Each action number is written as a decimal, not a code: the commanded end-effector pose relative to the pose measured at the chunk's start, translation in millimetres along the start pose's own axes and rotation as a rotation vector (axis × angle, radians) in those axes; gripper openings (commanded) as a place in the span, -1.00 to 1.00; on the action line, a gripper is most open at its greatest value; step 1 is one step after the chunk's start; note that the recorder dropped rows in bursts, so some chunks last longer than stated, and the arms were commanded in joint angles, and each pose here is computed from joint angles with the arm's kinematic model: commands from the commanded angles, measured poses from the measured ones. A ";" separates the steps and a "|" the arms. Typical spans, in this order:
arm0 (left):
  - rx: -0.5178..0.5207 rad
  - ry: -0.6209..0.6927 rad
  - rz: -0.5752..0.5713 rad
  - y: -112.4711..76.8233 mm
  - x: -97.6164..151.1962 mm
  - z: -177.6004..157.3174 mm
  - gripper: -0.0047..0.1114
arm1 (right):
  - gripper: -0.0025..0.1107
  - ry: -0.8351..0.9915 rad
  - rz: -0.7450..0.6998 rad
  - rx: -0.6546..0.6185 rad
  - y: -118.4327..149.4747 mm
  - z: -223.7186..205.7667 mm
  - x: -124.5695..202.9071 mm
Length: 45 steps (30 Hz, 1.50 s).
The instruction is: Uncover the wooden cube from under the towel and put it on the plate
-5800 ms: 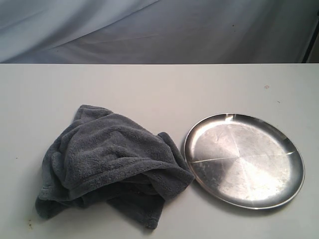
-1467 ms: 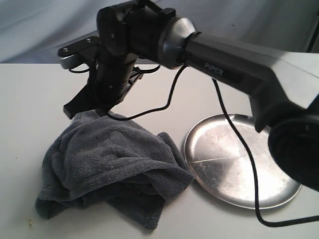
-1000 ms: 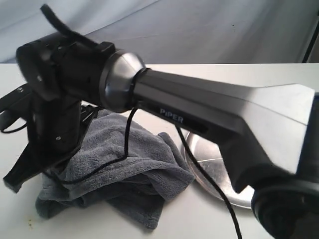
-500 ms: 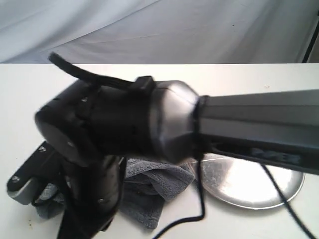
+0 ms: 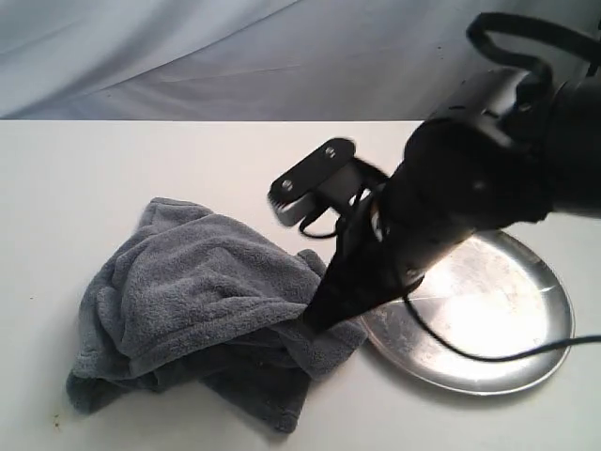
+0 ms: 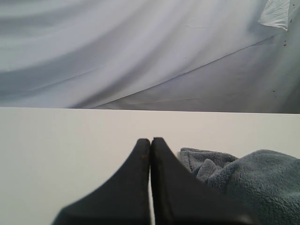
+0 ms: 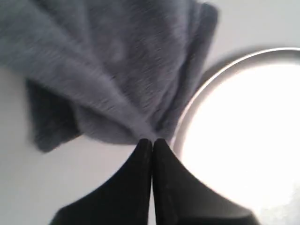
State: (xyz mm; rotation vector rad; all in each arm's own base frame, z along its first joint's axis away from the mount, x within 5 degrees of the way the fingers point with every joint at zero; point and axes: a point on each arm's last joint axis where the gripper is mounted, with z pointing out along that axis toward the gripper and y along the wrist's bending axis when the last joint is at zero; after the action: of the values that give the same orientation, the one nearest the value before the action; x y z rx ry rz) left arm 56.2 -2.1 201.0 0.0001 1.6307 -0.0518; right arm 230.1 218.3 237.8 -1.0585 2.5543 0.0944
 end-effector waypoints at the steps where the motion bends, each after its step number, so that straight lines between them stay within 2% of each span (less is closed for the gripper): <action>1: 0.001 -0.001 -0.002 0.0 1.0 0.1 -0.89 | -0.96 -0.093 0.158 0.066 -51.2 10.2 -18.0; 5: 0.001 -0.001 -0.002 0.0 1.0 0.1 -0.89 | -0.96 -0.039 0.232 0.093 -82.4 32.4 -39.5; 12: 0.001 -0.001 -0.002 0.0 1.0 0.1 -0.89 | -0.96 0.079 0.251 0.089 -93.9 66.1 -91.9; 16: 0.001 -0.001 -0.002 0.0 1.0 0.1 -0.89 | -0.96 0.072 0.219 0.080 -80.6 71.5 -121.3; 18: 0.001 -0.001 -0.002 0.0 1.0 0.1 -0.89 | -0.96 0.012 0.188 0.071 -66.9 71.3 -139.9; 22: 0.001 -0.001 -0.002 0.0 1.0 0.1 -0.89 | -0.96 -0.075 0.170 -0.008 -24.4 72.5 -169.3; 25: 0.001 -0.001 -0.002 0.0 1.0 0.1 -0.89 | -0.96 -0.101 0.103 -0.061 20.3 75.3 -179.6; 30: 0.001 -0.001 -0.002 0.0 1.0 0.1 -0.89 | -0.96 -0.088 -0.073 -0.114 90.6 62.2 -173.0; 36: 0.001 -0.001 -0.002 0.0 1.0 0.1 -0.89 | -0.96 0.019 -0.265 -0.131 141.1 41.9 -150.1; 40: 0.001 -0.001 -0.002 0.0 1.0 0.1 -0.89 | -0.96 0.096 -0.323 -0.135 158.2 34.0 -123.5; 45: 0.001 -0.001 -0.002 0.0 1.0 0.1 -0.89 | -0.96 0.112 -0.344 -0.131 152.7 27.0 -86.8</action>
State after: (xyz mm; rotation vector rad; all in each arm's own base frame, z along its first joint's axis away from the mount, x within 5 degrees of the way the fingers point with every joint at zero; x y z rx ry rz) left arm 56.2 -2.1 201.0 0.0001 1.6307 -0.0518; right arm 196.9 408.9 228.9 -1.5714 2.4686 0.1213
